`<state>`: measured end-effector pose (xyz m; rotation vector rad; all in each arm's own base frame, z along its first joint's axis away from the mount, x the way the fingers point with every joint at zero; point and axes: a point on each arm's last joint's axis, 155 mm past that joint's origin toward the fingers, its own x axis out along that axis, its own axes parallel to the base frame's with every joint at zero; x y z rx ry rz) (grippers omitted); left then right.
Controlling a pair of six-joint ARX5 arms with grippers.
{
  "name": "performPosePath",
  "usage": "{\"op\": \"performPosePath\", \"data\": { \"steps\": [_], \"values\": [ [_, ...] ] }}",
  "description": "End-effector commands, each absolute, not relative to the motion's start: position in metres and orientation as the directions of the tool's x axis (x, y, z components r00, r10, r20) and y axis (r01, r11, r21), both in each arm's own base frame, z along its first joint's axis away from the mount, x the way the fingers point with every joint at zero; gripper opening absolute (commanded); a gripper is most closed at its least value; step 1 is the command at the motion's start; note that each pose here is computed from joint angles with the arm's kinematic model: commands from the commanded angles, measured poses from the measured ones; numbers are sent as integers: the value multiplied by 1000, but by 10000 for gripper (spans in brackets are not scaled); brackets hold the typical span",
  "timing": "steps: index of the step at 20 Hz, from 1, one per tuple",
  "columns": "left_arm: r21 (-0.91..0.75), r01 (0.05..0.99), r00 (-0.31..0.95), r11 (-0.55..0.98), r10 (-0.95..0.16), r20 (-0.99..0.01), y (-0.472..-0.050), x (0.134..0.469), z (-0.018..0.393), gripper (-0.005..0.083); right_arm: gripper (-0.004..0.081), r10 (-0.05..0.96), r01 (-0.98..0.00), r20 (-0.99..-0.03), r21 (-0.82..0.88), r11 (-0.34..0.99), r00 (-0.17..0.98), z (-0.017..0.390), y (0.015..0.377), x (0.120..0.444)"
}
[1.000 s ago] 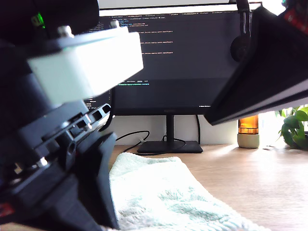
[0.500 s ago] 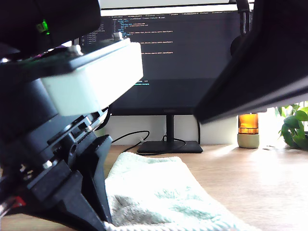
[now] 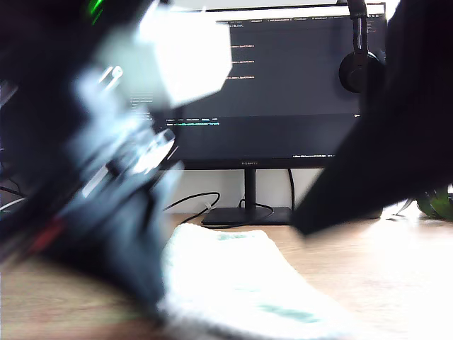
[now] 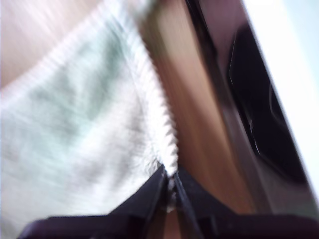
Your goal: Fold the tea towel to a neat square and place it to the right
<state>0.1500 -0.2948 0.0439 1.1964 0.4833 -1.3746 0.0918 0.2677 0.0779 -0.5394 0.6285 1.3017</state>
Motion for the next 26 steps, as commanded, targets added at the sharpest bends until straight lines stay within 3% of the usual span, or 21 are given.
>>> {"op": "performPosePath", "data": {
  "steps": [1,6,13,17,21,26],
  "values": [
    [353,911,203,-211,-516,-832,-303,148,54,-24,251,678,-981,-717,-39,190,160,67,268,94],
    [321,921,175,-221,-502,-847,-299,143,51,-24,318,577,-955,-764,-188,229,289,44,262,121],
    [289,934,147,-209,-514,-845,-301,139,52,-24,318,500,-948,-806,-253,193,316,14,263,133],
    [287,937,151,-198,-510,-847,-299,143,54,-24,318,426,-915,-810,-355,191,403,2,256,152],
    [297,937,159,-186,-529,-834,-305,148,63,-24,318,405,-886,-788,-408,219,463,7,253,163],
    [311,937,176,-161,-553,-815,-309,157,75,-24,307,404,-898,-803,-391,201,439,4,252,158]
  ]
}}
